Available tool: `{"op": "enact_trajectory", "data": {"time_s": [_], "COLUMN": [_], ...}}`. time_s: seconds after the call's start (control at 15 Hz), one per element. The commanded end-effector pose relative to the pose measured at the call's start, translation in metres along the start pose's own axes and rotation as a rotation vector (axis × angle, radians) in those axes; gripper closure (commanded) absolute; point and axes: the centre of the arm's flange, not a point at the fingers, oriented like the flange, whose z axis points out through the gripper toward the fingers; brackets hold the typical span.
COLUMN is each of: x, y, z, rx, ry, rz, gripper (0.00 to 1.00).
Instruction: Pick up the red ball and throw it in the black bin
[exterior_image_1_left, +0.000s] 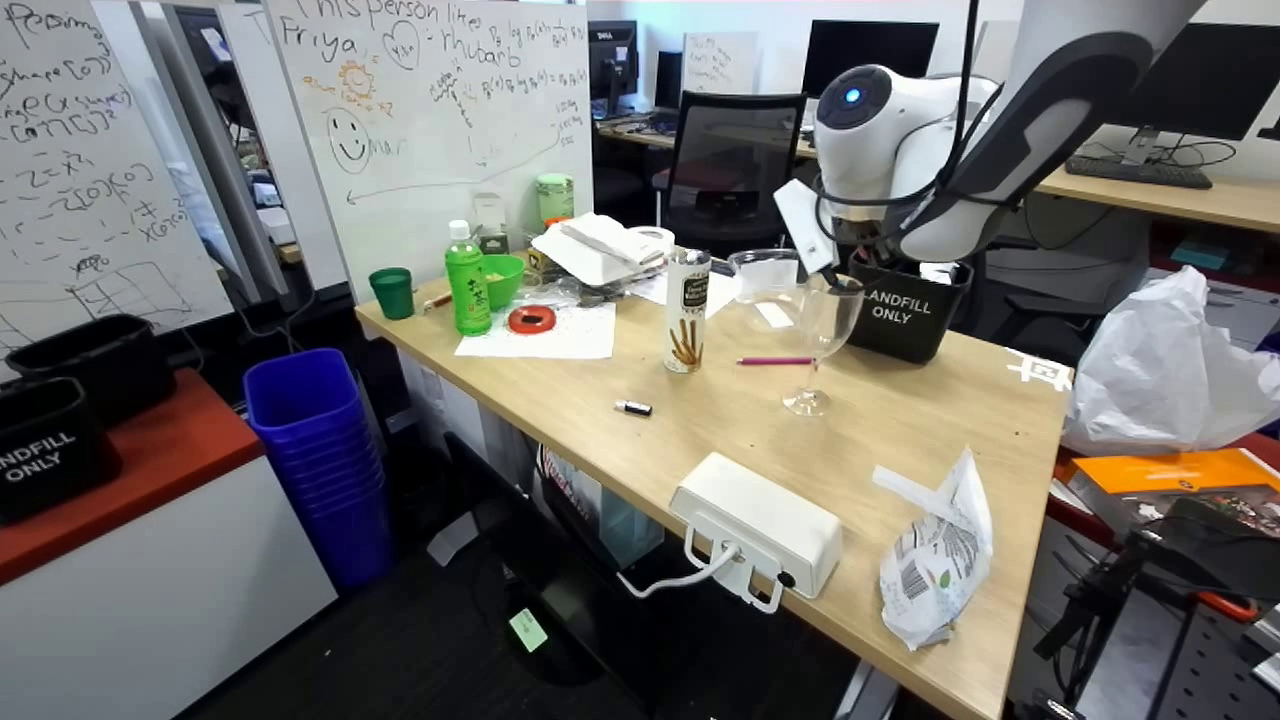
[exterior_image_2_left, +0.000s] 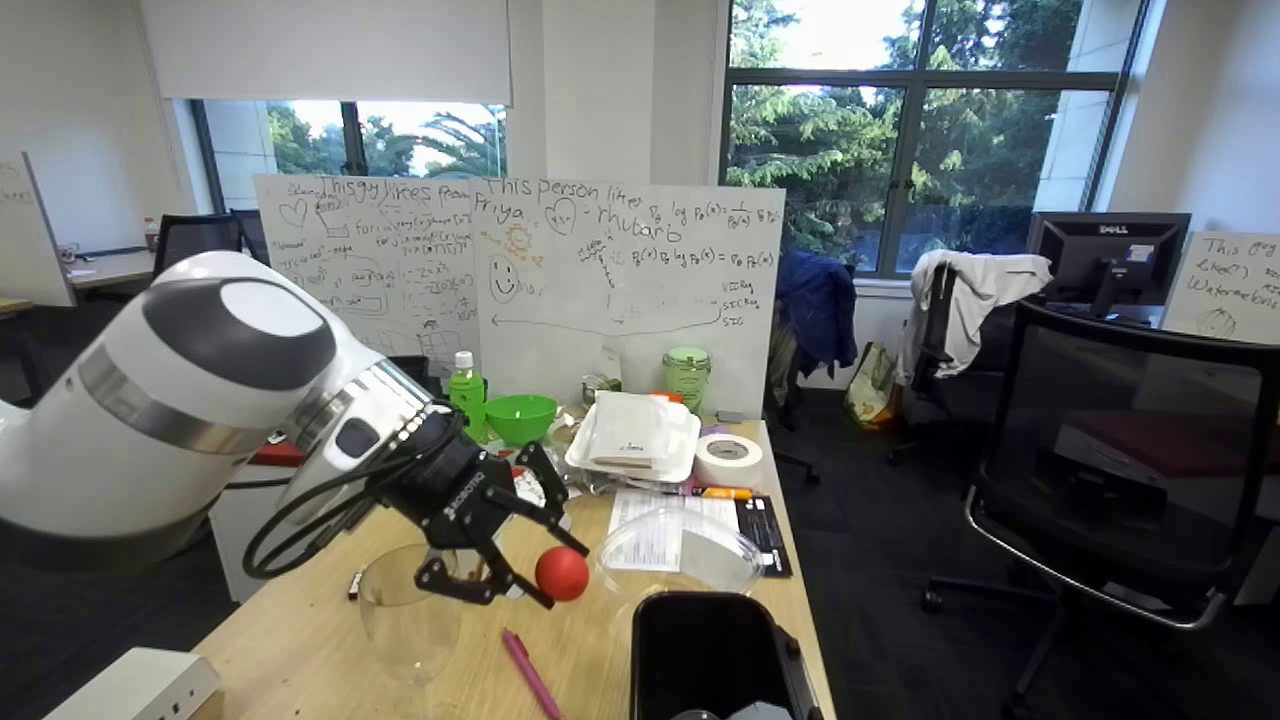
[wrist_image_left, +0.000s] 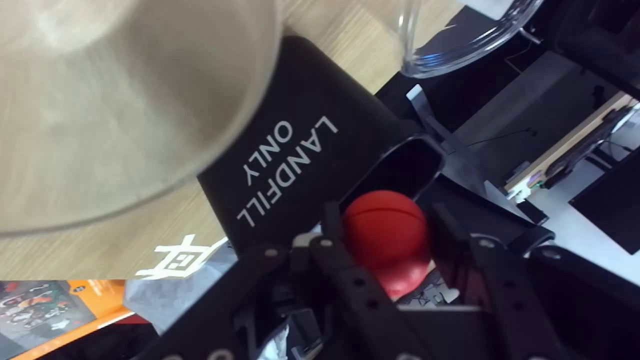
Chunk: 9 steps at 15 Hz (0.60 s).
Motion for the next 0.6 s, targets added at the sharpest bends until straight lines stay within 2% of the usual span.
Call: {"op": "enact_trajectory", "data": {"time_s": [0.0,0.07,0.53], "x": [0.0082,0.0048,0.0055], "y": [0.0051,0.0055,0.0053], "z": [0.0176,0.0147,0.0177], "rx": [-0.056,-0.035,-0.04], "ry": [-0.074,-0.012,-0.04], "rz": [0.058,0.028,0.042], "gripper": [0.8,0.55,0.55]}}
